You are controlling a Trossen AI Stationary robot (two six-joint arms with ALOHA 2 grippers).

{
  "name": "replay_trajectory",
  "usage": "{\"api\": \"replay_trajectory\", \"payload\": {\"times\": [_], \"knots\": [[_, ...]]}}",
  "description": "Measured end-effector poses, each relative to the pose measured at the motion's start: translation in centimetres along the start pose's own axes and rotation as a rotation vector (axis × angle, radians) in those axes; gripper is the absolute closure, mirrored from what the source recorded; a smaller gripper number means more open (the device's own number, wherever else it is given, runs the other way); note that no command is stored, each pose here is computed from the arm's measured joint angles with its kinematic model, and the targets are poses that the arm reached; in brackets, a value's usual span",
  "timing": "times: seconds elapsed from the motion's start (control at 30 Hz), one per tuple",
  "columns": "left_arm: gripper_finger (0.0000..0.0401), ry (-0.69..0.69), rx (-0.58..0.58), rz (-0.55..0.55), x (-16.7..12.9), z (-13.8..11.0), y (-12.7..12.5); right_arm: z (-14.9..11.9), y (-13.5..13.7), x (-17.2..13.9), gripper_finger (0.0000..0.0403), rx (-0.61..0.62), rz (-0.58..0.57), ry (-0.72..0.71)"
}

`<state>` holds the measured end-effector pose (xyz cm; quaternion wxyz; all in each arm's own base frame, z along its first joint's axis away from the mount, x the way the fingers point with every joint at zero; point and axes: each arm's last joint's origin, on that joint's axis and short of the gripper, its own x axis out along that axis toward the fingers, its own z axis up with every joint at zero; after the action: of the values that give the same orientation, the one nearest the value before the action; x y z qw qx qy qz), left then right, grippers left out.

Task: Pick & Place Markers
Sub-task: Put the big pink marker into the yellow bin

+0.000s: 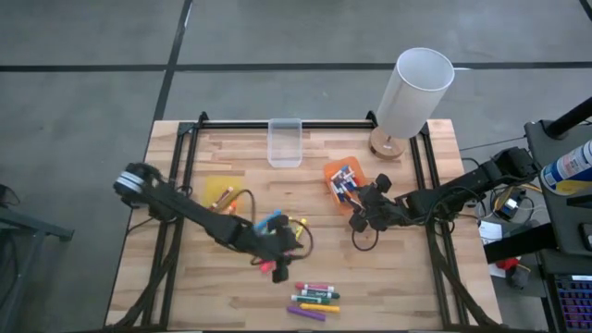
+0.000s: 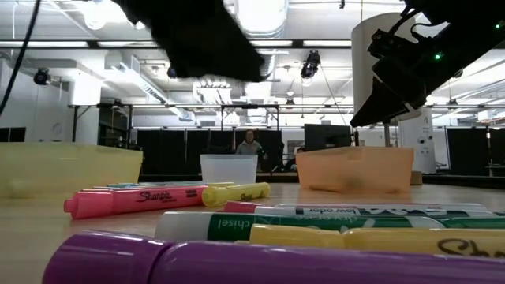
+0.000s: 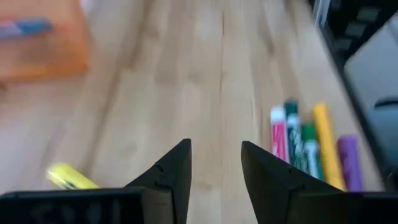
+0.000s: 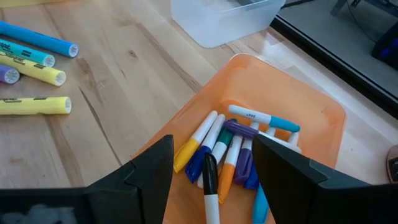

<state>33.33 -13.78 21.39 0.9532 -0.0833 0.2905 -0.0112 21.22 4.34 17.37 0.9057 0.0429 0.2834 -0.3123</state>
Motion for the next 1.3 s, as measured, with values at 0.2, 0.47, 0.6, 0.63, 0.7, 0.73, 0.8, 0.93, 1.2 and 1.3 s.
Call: {"api": "replay_trajectory", "payload": {"times": [0.2, 0.47, 0.6, 0.63, 0.7, 0.73, 0.8, 0.93, 1.2, 1.3], "knots": [[0.0268, 0.078, 0.011, -0.046, 3.7, -0.7, -1.5, 0.0, 0.0, 0.0, 0.0193, 0.000, 0.000, 0.000], [0.0268, 0.211, 0.040, -0.146, 6.8, -1.2, -3.8, 0.0, 0.0, 0.0, 0.0193, 0.000, -0.001, 0.000], [0.0268, 0.243, 0.047, -0.160, 7.5, -1.1, -4.4, 0.0, 0.0, 0.0, 0.0193, 0.000, -0.002, 0.000], [0.0268, 0.252, 0.053, -0.158, 7.6, -1.2, -4.5, 0.0, 0.0, 0.0, 0.0193, -0.001, -0.002, 0.000], [0.0268, 0.283, 0.063, -0.146, 8.0, -1.6, -4.5, 0.0, 0.0, 0.0, 0.0193, 0.000, -0.002, -0.001], [0.0268, 0.296, 0.066, -0.140, 8.1, -1.9, -4.4, 0.0, 0.0, 0.0, 0.0193, 0.000, -0.001, -0.001], [0.0268, 0.311, 0.063, -0.134, 8.4, -2.3, -4.3, 0.0, 0.0, 0.0, 0.0193, 0.002, -0.001, -0.001], [0.0268, 0.321, 0.066, -0.138, 9.0, -3.0, -4.5, 0.0, 0.0, 0.0, 0.0193, 0.003, -0.001, -0.002], [0.0268, 0.348, 0.076, -0.111, 9.2, -3.6, -4.2, 0.0, 0.0, 0.0, 0.0193, 0.004, 0.000, -0.002], [0.0268, 0.358, 0.080, -0.097, 9.2, -3.6, -4.2, 0.0, 0.0, 0.0, 0.0193, 0.003, -0.001, -0.002]]}}
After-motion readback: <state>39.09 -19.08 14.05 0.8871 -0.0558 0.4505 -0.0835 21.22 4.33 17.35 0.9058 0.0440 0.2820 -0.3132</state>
